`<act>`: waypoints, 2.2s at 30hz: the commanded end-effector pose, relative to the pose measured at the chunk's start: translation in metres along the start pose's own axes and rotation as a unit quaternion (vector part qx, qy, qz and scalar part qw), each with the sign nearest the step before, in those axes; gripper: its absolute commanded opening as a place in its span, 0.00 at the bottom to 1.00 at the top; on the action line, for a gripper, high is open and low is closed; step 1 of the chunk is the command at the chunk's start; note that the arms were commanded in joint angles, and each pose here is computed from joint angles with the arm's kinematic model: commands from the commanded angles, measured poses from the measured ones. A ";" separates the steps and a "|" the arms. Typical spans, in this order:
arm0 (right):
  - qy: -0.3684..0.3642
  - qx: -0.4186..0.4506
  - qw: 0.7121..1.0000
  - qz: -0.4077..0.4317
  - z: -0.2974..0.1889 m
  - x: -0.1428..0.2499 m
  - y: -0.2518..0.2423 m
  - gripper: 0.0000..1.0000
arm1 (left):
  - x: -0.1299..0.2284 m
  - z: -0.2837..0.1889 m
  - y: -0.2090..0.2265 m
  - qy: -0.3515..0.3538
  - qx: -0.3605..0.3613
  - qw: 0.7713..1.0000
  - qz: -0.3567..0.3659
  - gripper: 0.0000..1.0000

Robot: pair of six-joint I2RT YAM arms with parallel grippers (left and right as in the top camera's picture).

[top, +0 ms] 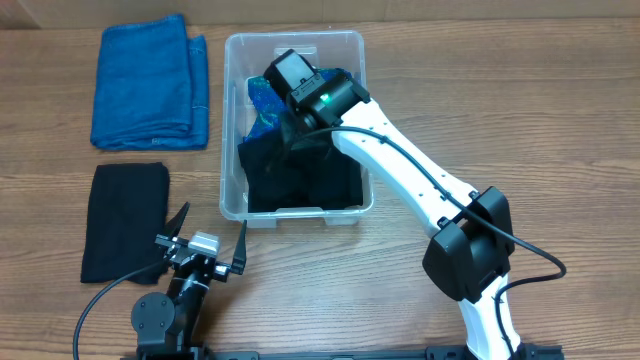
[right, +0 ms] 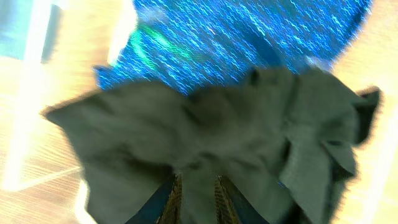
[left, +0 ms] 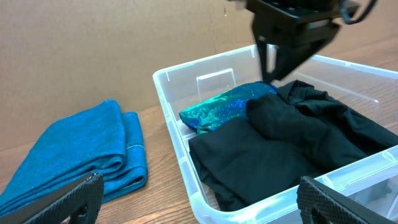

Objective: Pack container
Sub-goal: 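Press and tuck the black cloths down inside the container with the right gripper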

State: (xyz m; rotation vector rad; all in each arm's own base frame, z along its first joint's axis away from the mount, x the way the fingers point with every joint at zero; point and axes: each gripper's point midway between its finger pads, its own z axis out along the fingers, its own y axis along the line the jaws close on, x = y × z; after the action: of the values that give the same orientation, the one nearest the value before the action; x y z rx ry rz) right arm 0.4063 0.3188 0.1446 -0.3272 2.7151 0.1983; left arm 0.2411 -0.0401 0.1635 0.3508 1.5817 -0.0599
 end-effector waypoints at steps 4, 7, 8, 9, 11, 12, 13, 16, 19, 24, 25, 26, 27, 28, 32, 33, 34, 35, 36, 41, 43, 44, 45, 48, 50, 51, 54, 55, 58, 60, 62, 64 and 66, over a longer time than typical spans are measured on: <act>-0.008 -0.010 1.000 0.017 0.052 0.006 0.004 0.23 | 0.000 0.000 0.001 -0.001 -0.003 1.000 0.010 1.00; -0.006 0.008 1.000 0.016 0.077 0.009 -0.001 0.23 | 0.001 0.000 0.001 -0.001 -0.003 1.000 0.010 1.00; -0.003 0.017 1.000 0.015 0.084 0.011 -0.004 0.23 | 0.001 0.000 0.001 -0.001 -0.003 1.000 0.010 1.00; -0.001 0.018 1.000 0.015 0.085 0.012 -0.004 0.23 | 0.001 0.000 0.001 -0.001 -0.003 1.000 0.010 1.00; 0.007 0.022 1.000 0.014 0.086 0.016 -0.006 0.23 | 0.001 0.000 0.001 -0.001 -0.003 1.000 0.010 1.00; 0.008 0.023 1.000 0.011 0.084 0.017 -0.007 0.23 | 0.001 0.000 0.001 -0.001 -0.003 1.000 0.010 1.00; 0.008 0.031 0.999 0.010 0.080 0.016 -0.009 0.23 | 0.001 0.000 0.001 -0.001 -0.003 1.000 0.010 1.00; -0.012 0.047 0.999 0.011 0.039 0.000 -0.015 0.23 | 0.000 0.000 0.001 -0.001 -0.003 1.000 0.010 1.00; -0.009 0.048 0.999 0.011 -0.015 -0.001 -0.020 0.27 | 0.001 0.000 0.001 -0.001 -0.003 1.000 0.010 1.00; 0.085 0.017 0.996 0.007 -0.032 0.044 -0.017 0.34 | 0.001 0.000 0.001 -0.001 -0.003 1.000 0.010 1.00; 0.101 0.019 0.995 0.009 -0.032 0.052 -0.018 0.34 | 0.001 0.000 0.001 -0.001 -0.003 1.000 0.010 1.00; 0.117 0.020 0.993 0.009 -0.031 0.059 -0.020 0.34 | 0.001 0.000 0.001 -0.001 -0.003 1.000 0.010 1.00; 0.127 0.019 0.992 0.009 -0.029 0.065 -0.020 0.34 | 0.001 0.000 0.001 -0.001 -0.003 1.000 0.010 1.00; 0.137 0.019 0.990 0.010 -0.024 0.071 -0.020 0.35 | 0.001 0.000 0.001 -0.001 -0.003 1.000 0.010 1.00; 0.183 0.023 0.983 0.012 -0.005 0.100 -0.026 0.35 | 0.001 0.000 0.001 -0.001 -0.003 1.000 0.010 1.00; 0.194 0.019 0.981 0.013 0.000 0.108 -0.025 0.35 | 0.001 0.000 0.001 -0.001 -0.003 1.000 0.010 1.00; 0.202 0.015 0.979 0.014 0.003 0.113 -0.024 0.35 | 0.001 0.000 0.001 -0.001 -0.003 1.000 0.010 1.00; 0.211 0.010 0.977 0.016 0.007 0.119 -0.023 0.35 | 0.001 0.000 0.001 -0.001 -0.003 1.000 0.010 1.00; 0.214 0.007 0.977 0.017 0.012 0.123 -0.023 0.35 | 0.001 0.000 0.001 -0.001 -0.003 1.000 0.010 1.00; 0.200 -0.012 0.980 0.019 0.021 0.118 -0.016 0.34 | 0.000 0.000 0.001 -0.001 -0.003 1.000 0.010 1.00; 0.173 -0.025 0.985 0.017 0.025 0.105 -0.010 0.30 | 0.001 0.000 0.001 -0.001 -0.003 1.000 0.010 1.00; 0.156 -0.031 0.987 0.016 0.025 0.096 -0.007 0.29 | 0.001 0.000 0.001 -0.001 -0.003 1.000 0.010 1.00; 0.132 -0.033 0.991 0.016 0.023 0.083 -0.004 0.29 | 0.001 0.000 0.001 -0.001 -0.003 1.000 0.010 1.00; 0.079 -0.014 0.997 0.013 0.008 0.051 -0.007 0.31 | 0.001 0.000 0.001 -0.001 -0.003 1.000 0.010 1.00; 0.035 -0.014 0.999 0.011 -0.008 0.024 -0.003 0.36 | 0.001 0.000 0.001 -0.001 -0.003 1.000 0.010 1.00; 0.019 -0.018 1.000 0.012 -0.011 0.015 -0.001 0.37 | 0.001 0.000 0.001 -0.001 -0.003 1.000 0.010 1.00; -0.018 -0.032 0.999 0.015 -0.011 -0.003 0.006 0.38 | 0.001 0.000 0.001 -0.001 -0.003 1.000 0.010 1.00; -0.033 -0.032 0.999 0.016 -0.010 -0.010 0.007 0.38 | 0.001 0.000 0.001 -0.001 -0.003 1.000 0.010 1.00; -0.056 -0.009 0.998 0.019 0.001 -0.016 0.000 0.37 | 0.001 0.000 0.001 -0.001 -0.003 1.000 0.010 1.00; -0.044 -0.002 0.999 0.018 0.020 -0.008 -0.003 0.37 | 0.001 0.000 0.001 -0.001 -0.003 1.000 0.010 1.00; -0.027 0.004 1.000 0.016 0.042 0.001 -0.003 0.37 | 0.001 0.000 0.001 -0.001 -0.003 1.000 0.010 1.00; -0.012 0.007 1.000 0.014 0.061 0.008 -0.003 0.37 | 0.001 0.000 0.001 -0.001 -0.003 1.000 0.010 1.00; -0.001 0.011 1.000 0.013 0.076 0.014 -0.004 0.36 | 0.001 0.000 0.001 -0.001 -0.003 1.000 0.010 1.00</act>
State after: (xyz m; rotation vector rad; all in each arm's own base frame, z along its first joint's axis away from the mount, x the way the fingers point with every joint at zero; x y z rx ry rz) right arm 0.4222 0.3291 0.0957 -0.2831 2.6835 0.2229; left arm 0.2411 -0.0401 0.1635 0.3508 1.5817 -0.0599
